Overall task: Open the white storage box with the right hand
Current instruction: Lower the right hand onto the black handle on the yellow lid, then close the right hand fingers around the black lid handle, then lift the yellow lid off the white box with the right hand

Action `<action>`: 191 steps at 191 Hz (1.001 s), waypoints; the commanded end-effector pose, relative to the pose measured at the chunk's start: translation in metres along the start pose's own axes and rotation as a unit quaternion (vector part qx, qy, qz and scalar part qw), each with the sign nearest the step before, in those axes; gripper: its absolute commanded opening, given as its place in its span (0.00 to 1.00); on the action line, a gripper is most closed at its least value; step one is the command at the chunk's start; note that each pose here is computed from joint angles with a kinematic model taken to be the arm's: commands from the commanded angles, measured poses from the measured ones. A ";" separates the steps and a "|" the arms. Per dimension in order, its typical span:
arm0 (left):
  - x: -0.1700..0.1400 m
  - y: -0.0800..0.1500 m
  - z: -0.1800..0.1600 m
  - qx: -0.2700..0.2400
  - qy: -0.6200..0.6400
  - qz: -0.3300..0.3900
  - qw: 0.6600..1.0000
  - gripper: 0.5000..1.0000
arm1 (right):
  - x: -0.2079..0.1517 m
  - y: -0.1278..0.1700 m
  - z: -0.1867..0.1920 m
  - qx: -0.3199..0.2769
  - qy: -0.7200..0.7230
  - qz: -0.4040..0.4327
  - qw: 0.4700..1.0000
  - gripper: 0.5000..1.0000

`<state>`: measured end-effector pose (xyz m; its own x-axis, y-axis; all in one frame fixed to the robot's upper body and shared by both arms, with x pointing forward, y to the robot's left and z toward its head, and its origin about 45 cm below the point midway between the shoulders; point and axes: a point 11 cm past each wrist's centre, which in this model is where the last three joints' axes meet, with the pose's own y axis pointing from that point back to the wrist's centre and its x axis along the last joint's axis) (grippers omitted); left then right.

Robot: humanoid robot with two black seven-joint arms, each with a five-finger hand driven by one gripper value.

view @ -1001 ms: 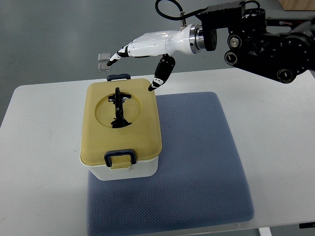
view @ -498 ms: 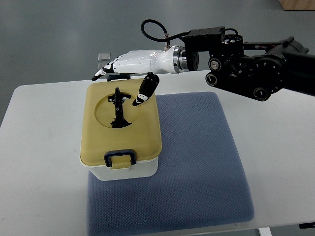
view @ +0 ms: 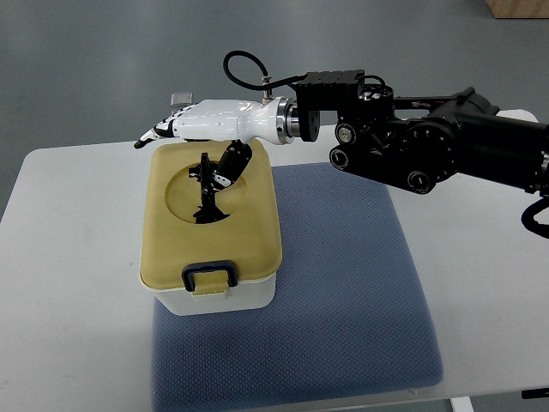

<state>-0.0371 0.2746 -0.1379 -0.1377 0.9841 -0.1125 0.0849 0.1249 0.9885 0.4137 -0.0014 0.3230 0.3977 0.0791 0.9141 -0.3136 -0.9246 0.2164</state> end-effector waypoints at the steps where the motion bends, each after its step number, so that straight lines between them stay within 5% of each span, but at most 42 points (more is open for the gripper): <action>1: 0.000 0.000 0.000 0.000 0.001 0.000 1.000 1.00 | -0.001 -0.003 -0.001 0.001 -0.001 0.008 1.000 0.73; 27: 0.000 0.000 -0.001 0.001 0.001 0.000 1.000 1.00 | -0.004 -0.007 -0.004 0.006 -0.001 0.013 1.000 0.54; 37: 0.000 0.000 -0.001 0.001 0.001 0.000 1.000 1.00 | -0.004 -0.007 -0.004 0.006 -0.001 0.013 1.000 0.54; 38: 0.000 0.000 -0.001 0.001 0.001 0.000 1.000 1.00 | -0.007 -0.007 -0.003 0.005 -0.005 0.012 1.000 0.39; 57: 0.000 0.000 0.000 0.000 0.001 0.000 1.000 1.00 | -0.007 -0.007 -0.004 0.006 -0.004 0.015 1.000 0.00; 141: 0.001 0.000 -0.001 0.001 0.001 0.001 1.000 1.00 | 0.020 0.004 -0.006 0.010 0.022 0.034 0.999 0.00; 191: 0.000 0.000 -0.001 0.001 0.001 0.000 1.000 1.00 | 0.048 0.042 0.007 -0.008 0.043 0.047 0.998 0.00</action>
<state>-0.0377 0.2752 -0.1379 -0.1397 0.9840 -0.1107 0.0859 0.1234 0.9886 0.4203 -0.0205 0.3630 0.3049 0.0271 0.9520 -0.3367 -0.9320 0.1344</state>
